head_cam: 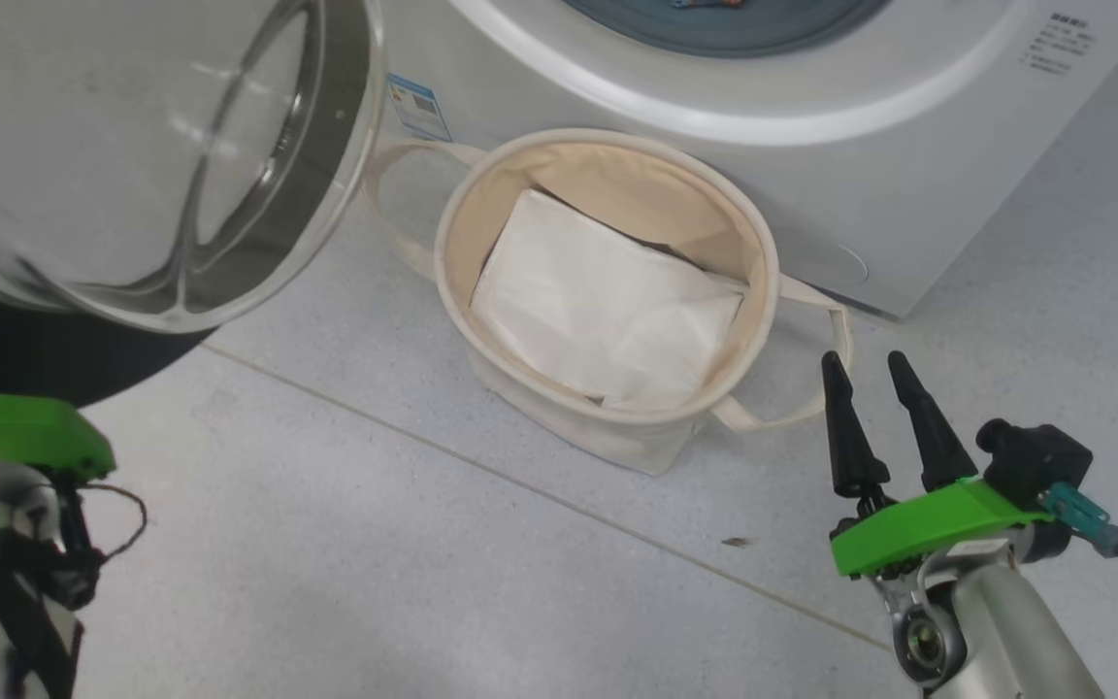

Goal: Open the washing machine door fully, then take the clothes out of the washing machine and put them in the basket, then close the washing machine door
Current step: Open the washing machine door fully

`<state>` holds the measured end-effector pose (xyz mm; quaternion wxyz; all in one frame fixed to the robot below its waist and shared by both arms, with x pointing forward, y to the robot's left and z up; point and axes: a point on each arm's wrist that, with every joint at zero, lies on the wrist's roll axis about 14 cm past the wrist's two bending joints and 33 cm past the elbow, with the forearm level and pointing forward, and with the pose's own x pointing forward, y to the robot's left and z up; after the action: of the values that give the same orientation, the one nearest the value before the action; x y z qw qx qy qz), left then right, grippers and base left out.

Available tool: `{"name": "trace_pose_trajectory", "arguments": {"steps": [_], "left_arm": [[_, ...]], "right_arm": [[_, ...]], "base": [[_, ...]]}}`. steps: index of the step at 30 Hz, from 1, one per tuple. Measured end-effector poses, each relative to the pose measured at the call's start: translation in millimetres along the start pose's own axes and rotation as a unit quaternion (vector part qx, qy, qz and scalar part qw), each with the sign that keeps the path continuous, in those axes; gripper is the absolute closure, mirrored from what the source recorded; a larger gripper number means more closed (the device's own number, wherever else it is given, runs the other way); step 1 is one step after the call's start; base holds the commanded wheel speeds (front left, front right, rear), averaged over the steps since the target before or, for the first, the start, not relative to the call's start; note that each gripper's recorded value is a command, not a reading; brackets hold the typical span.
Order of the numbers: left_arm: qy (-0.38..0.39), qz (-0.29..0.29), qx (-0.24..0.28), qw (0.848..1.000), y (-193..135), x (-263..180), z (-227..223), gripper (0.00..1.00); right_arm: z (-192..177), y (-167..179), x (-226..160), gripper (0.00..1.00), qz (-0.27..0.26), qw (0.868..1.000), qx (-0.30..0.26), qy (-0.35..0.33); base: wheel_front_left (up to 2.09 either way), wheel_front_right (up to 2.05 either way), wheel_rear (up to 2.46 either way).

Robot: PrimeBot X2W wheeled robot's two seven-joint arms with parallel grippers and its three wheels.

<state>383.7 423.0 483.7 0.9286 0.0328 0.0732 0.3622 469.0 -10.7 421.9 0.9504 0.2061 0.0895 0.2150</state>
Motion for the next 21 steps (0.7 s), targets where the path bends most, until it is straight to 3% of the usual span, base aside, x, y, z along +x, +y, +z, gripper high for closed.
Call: {"name": "trace_pose_trajectory", "arguments": {"steps": [9,21], "left_arm": [[0.026,0.025,-0.007,0.999,15,14,-17,1.00],[0.011,-0.012,-0.028,0.999,-11,8,-6,1.00]], "right_arm": [[-6,-13,3,0.00,-0.014,1.000,-0.001,0.004],[17,-3,4,0.00,-0.003,1.000,-0.014,-0.022]], "base": [[0.00,0.00,0.00],[0.00,0.00,0.00]]}}
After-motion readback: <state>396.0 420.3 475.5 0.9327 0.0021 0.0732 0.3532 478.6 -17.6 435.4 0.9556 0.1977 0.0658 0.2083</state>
